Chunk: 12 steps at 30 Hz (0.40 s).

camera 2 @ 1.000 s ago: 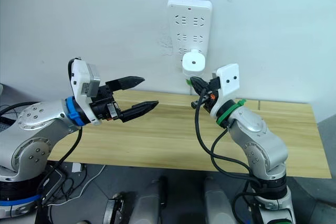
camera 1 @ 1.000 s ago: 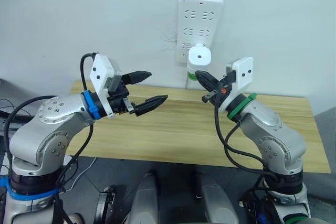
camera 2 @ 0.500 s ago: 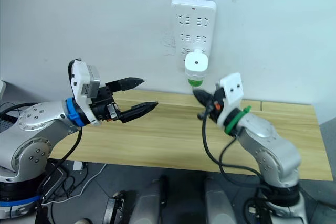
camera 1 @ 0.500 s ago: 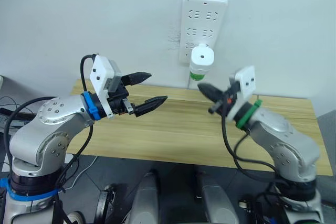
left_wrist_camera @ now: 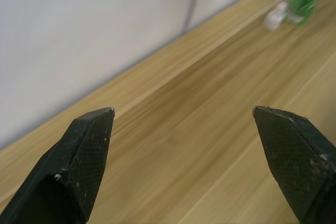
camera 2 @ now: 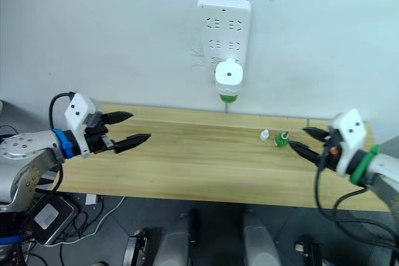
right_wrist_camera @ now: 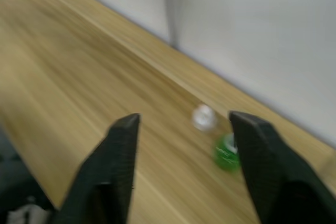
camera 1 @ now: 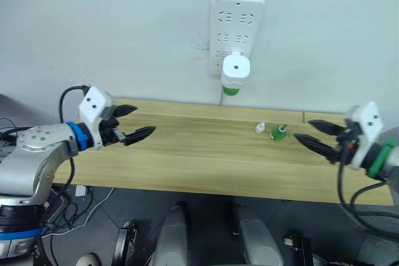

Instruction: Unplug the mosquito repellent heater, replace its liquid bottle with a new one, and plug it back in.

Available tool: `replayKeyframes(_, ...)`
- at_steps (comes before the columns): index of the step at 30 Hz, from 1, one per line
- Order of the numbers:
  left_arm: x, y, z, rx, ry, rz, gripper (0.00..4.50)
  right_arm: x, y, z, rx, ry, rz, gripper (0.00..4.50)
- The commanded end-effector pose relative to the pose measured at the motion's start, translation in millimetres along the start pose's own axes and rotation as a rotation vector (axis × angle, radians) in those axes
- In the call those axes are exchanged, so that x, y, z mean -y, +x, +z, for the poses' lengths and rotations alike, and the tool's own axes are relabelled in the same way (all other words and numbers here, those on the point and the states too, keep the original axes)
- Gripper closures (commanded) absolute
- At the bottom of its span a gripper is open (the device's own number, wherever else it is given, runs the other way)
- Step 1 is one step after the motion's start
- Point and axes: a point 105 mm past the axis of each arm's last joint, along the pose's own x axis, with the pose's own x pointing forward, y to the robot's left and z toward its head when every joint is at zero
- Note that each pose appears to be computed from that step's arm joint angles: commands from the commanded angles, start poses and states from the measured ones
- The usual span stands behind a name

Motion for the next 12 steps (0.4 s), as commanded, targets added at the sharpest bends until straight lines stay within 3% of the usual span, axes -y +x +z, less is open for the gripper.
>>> replayKeyframes(1,-11.6,-7.8,3.8,0.014,0.059,0.027,0.00,15.9,-9.9,13.3,0.067,-0.056,-0.053,0.39)
replayKeyframes(2,-12.3,-5.8,5.2,0.022,0.061,0.025,0.00,14.1,-7.8,14.1,0.079,-0.044,-0.044,0.03)
replayKeyframes(12,-8.1,1.7,13.3,0.065,0.052,-0.003,0.00,15.5,-1.8,9.4,0.065,-0.065,-0.074,0.03)
